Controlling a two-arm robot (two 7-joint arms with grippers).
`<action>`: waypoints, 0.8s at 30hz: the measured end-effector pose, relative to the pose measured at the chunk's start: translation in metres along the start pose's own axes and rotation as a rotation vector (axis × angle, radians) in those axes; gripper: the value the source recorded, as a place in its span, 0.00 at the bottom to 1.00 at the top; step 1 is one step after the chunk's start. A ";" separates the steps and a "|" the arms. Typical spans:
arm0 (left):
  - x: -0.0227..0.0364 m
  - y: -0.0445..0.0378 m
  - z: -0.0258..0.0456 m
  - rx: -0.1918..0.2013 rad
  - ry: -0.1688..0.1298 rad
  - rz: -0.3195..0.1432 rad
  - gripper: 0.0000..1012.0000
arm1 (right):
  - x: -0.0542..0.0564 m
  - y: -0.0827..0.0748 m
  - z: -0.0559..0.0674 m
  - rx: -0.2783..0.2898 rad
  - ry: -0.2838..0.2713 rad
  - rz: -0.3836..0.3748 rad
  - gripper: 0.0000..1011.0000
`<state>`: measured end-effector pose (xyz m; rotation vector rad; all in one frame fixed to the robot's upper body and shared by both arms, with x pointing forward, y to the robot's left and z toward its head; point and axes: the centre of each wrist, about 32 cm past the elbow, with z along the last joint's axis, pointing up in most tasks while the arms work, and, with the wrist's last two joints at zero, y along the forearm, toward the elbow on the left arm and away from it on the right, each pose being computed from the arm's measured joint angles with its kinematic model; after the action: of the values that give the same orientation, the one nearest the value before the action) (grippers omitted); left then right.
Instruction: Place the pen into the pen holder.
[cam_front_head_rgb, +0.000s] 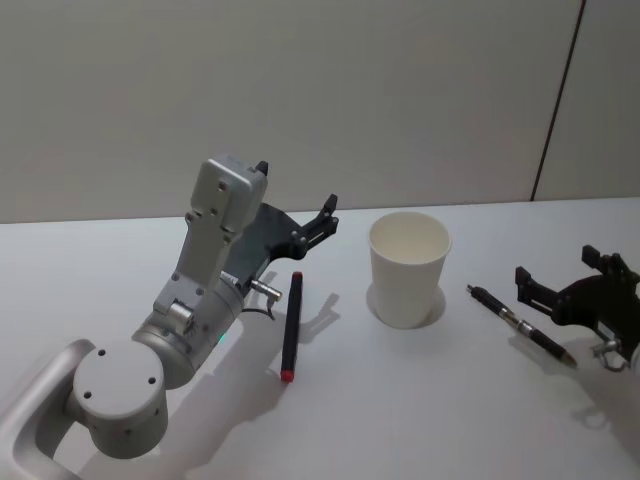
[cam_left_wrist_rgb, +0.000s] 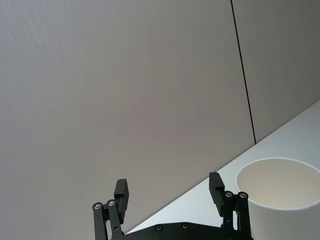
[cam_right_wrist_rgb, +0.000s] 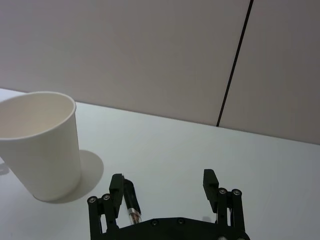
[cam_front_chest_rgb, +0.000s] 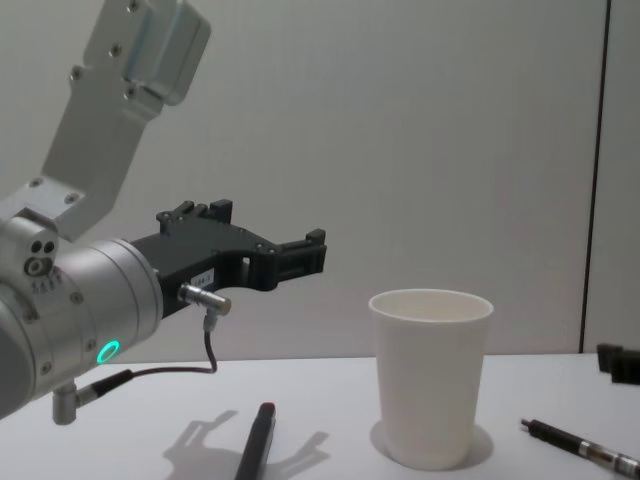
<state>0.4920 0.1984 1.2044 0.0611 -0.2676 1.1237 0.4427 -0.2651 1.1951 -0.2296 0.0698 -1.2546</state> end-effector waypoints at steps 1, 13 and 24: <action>0.0000 0.0000 0.0000 0.000 0.000 0.000 0.99 | 0.000 0.001 0.000 -0.009 -0.001 0.002 0.99; 0.0000 0.0000 0.0000 0.000 0.000 0.000 0.99 | -0.003 0.013 -0.001 -0.103 -0.007 0.032 0.99; 0.0000 0.0000 0.0000 0.000 0.000 0.000 0.99 | -0.007 0.017 -0.005 -0.148 -0.005 0.050 0.99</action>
<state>0.4920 0.1984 1.2044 0.0612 -0.2676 1.1237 0.4555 -0.2540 1.1864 -0.3575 0.1635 -1.1997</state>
